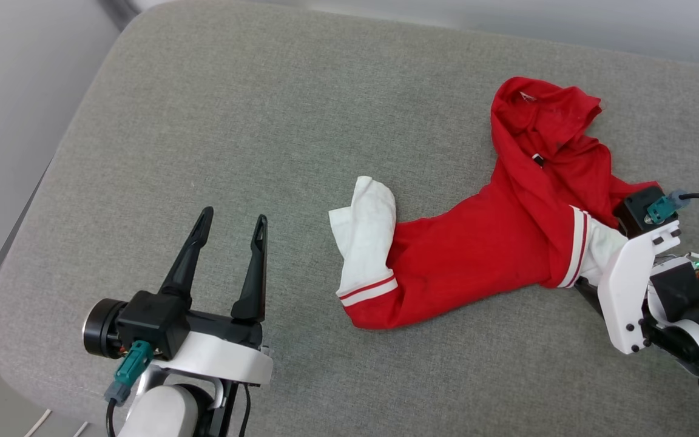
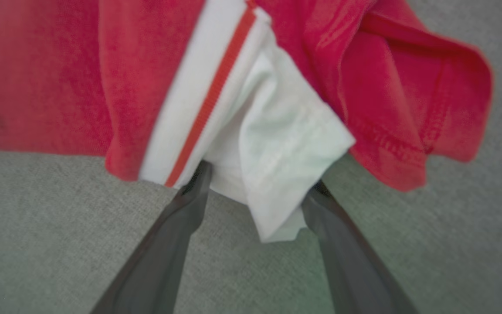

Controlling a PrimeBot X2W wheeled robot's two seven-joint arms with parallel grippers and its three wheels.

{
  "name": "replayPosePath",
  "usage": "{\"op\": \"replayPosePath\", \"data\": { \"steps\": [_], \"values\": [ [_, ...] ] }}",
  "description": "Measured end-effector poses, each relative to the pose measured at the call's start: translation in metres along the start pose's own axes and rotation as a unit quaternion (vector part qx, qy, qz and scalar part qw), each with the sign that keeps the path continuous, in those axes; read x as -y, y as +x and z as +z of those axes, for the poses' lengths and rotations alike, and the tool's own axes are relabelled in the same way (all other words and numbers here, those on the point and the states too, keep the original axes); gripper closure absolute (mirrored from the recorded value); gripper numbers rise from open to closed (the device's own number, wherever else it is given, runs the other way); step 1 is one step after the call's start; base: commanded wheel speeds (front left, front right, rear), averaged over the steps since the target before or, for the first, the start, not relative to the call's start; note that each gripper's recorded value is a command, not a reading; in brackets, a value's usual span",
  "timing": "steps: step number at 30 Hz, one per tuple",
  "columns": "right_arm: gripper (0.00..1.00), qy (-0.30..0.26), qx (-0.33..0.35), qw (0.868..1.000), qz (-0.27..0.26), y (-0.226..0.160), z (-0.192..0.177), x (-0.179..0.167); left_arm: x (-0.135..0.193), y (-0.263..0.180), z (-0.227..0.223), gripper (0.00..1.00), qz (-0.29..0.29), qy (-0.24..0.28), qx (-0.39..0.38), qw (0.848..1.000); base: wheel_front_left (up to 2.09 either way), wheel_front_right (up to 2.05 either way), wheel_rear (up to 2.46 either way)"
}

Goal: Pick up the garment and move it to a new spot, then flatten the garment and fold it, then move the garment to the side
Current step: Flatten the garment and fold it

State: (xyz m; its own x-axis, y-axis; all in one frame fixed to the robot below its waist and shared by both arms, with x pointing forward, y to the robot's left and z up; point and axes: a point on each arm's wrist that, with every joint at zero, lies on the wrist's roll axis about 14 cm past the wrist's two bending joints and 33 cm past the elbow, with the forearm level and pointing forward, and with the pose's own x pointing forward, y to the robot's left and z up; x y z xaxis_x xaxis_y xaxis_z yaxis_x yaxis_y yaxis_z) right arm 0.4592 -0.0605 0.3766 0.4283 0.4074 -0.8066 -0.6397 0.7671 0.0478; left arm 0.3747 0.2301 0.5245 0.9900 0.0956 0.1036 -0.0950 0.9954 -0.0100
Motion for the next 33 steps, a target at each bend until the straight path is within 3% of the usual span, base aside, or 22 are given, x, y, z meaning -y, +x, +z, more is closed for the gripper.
{"op": "replayPosePath", "data": {
  "steps": [1, 2, 3, 10, 19, 27, 33],
  "values": [
    [0.51, 0.000, -0.004, 1.000, 0.002, 0.002, -0.001, 0.000, -0.001, -0.001, -0.001, 0.00, 0.002, 0.001, -0.001, 1.000, 0.00, 0.00, 0.00],
    [0.84, 0.001, -0.004, 1.000, 0.005, 0.003, -0.001, -0.002, -0.001, -0.001, -0.001, 0.00, 0.002, 0.000, -0.001, 1.000, 0.00, 0.00, 0.00],
    [1.00, 0.005, -0.002, 1.000, 0.010, 0.003, -0.001, -0.004, -0.002, -0.002, -0.001, 0.00, 0.004, 0.001, -0.001, 1.000, 0.00, 0.00, 0.00],
    [1.00, 0.016, 0.022, 1.000, 0.012, -0.019, -0.007, -0.011, 0.000, -0.006, 0.003, 0.00, 0.000, -0.004, 0.006, 1.000, 0.00, 0.00, 0.00],
    [1.00, 0.059, 0.072, 0.996, -0.014, -0.094, -0.027, -0.012, 0.019, -0.015, 0.020, 0.00, -0.027, -0.018, 0.036, 0.999, 0.00, 0.00, 0.00],
    [1.00, 0.140, 0.057, 0.985, -0.086, -0.148, -0.082, 0.018, 0.037, -0.016, 0.029, 0.00, -0.052, -0.028, 0.052, 0.997, 0.00, 0.00, 0.00],
    [1.00, 0.197, 0.022, 0.972, -0.128, -0.150, -0.124, 0.041, 0.041, -0.013, 0.025, 0.00, -0.060, -0.028, 0.047, 0.997, 0.00, 0.00, 0.00]
  ]
}}
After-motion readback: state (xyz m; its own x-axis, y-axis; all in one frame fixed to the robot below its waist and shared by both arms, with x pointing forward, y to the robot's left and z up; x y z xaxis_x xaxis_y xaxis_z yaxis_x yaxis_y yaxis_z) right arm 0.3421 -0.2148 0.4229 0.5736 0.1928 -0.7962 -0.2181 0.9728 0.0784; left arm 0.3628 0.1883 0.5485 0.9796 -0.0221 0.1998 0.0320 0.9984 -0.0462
